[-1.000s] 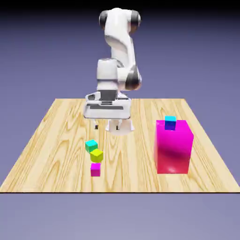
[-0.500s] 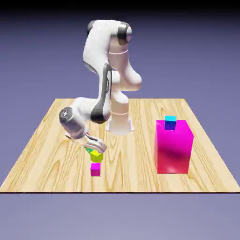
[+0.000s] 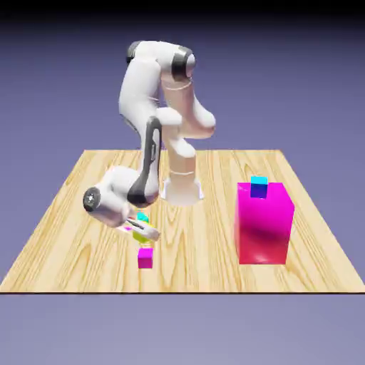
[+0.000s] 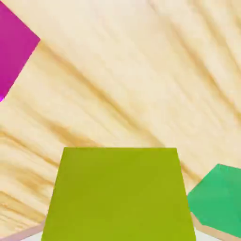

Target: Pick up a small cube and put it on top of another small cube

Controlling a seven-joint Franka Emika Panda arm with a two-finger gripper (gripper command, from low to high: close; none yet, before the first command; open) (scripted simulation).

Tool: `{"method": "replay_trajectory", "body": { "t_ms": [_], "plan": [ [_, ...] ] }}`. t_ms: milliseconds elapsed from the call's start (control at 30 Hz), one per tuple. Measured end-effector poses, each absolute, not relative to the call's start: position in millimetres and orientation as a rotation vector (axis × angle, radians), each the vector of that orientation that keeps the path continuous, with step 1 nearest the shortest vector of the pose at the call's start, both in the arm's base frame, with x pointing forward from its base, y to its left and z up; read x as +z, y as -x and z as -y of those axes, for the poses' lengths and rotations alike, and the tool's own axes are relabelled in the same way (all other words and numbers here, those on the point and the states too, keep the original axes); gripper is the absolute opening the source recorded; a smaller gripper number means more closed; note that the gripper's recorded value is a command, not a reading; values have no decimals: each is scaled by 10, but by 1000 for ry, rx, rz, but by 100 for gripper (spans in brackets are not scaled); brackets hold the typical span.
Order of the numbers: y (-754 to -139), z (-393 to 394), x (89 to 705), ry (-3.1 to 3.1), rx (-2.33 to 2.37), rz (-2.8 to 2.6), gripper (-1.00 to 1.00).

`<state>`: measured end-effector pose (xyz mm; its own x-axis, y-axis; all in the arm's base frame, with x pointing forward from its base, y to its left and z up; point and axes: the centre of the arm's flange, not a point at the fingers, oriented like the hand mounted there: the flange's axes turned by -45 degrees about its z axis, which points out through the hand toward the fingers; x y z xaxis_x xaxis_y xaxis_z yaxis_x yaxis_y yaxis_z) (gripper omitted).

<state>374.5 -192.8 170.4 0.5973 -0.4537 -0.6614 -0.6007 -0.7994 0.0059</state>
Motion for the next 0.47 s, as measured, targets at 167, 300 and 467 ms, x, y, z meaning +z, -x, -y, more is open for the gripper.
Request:
{"method": "replay_trajectory", "body": {
  "t_ms": [167, 300, 467],
  "plan": [
    [-3181, 2085, 2093, 2663, 1012, -757, -100],
    [-3019, 2017, 1847, 2664, 1012, -746, -100],
    [-2849, 1922, 1544, 2667, 1015, -746, 100]
  ]
}}
